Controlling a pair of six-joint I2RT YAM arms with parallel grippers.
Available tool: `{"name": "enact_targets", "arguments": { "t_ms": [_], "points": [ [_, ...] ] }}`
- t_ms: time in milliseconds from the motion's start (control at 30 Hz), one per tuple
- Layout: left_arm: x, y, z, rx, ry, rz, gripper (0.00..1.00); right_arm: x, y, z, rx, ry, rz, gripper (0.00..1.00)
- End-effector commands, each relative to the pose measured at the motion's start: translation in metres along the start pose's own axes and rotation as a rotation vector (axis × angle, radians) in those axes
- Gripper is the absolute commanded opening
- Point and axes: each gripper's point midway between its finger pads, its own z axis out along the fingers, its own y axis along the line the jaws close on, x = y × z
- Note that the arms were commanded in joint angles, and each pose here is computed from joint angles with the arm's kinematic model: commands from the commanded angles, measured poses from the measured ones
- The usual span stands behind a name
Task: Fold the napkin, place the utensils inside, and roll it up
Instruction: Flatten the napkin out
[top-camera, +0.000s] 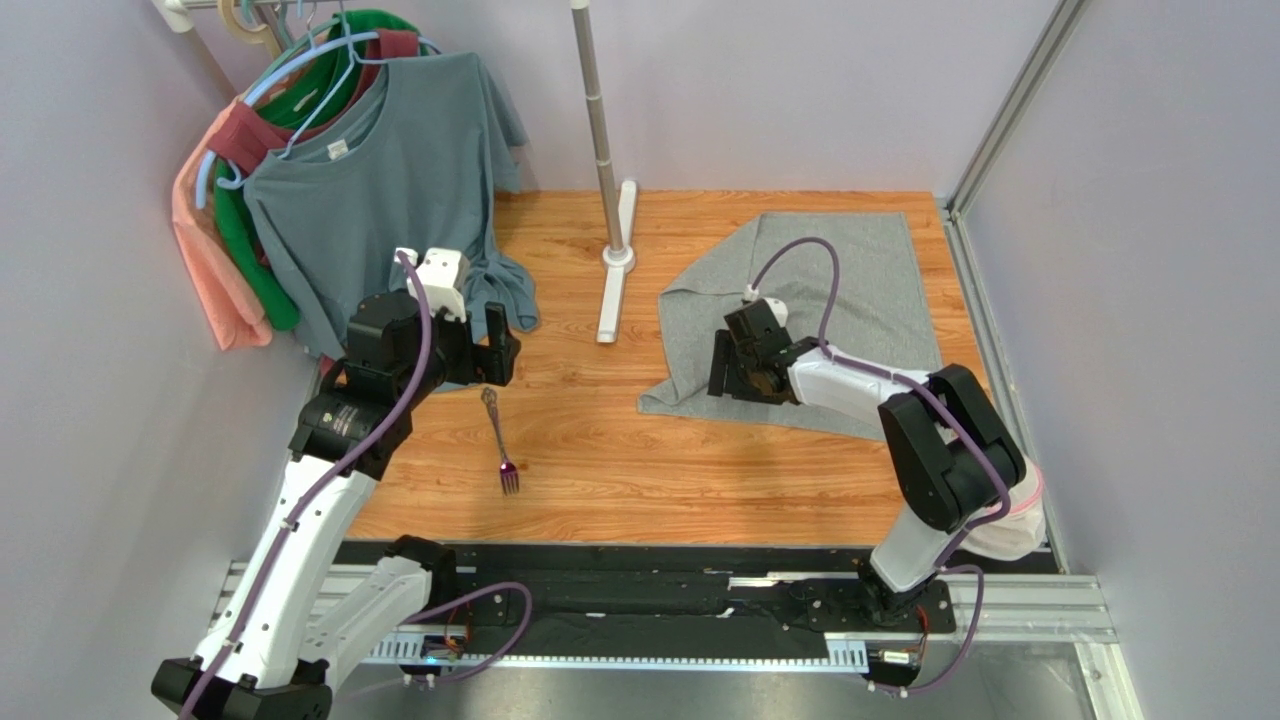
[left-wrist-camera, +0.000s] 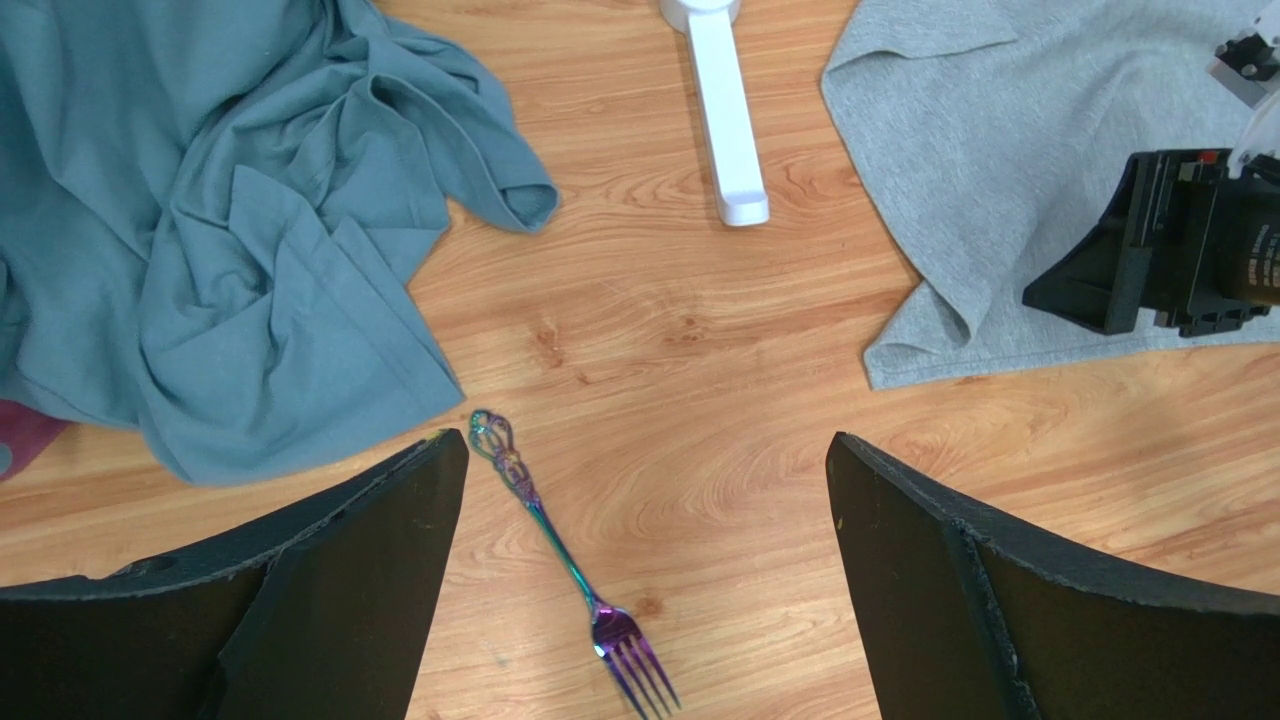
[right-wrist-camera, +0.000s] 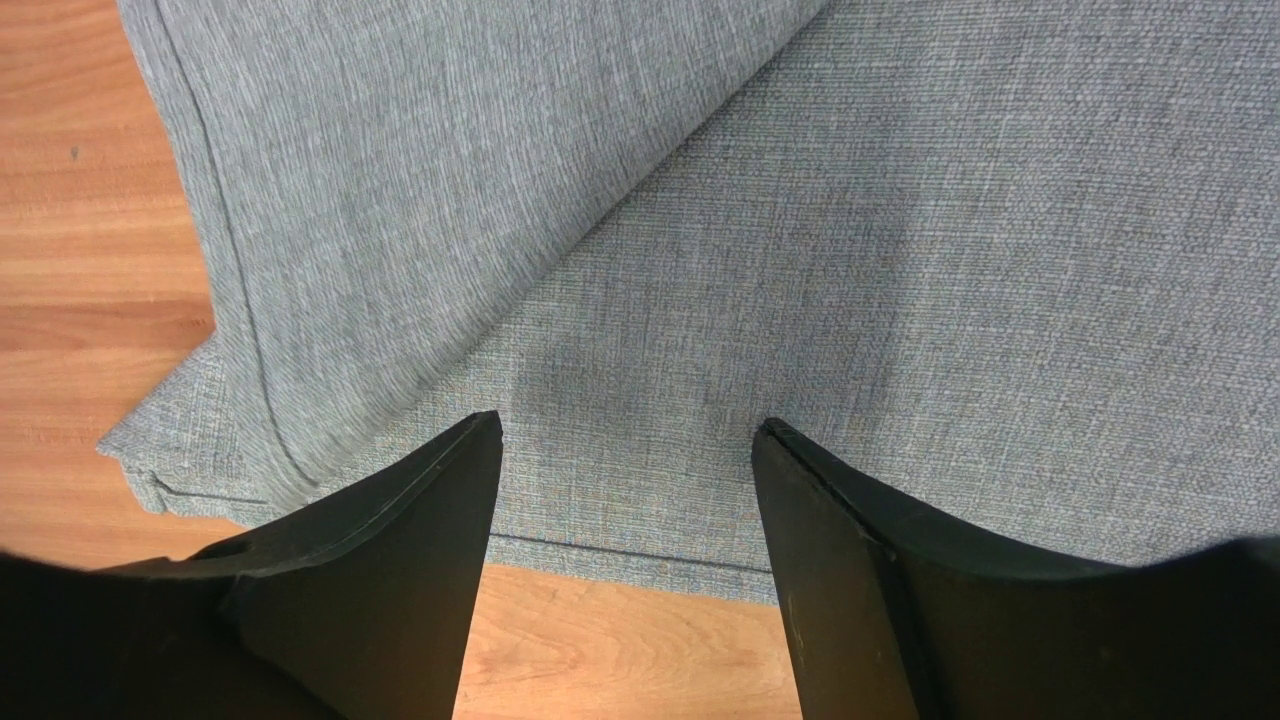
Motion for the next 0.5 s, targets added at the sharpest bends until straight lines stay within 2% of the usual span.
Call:
{"name": "enact_targets", "arguments": {
  "t_ms": [0,467],
  "points": [
    [-0.006,-0.003,-0.001,0.014,-0.031,0.027,0.99,0.059,-0.012,-0.007,0.064,0.147,-0.016,0.68],
    [-0.007,-0.002,-0.002,0.013,-0.036,0.026,0.99,0.105,0.007,-0.043,0.065,0.208,-0.079,0.69]
  ]
}}
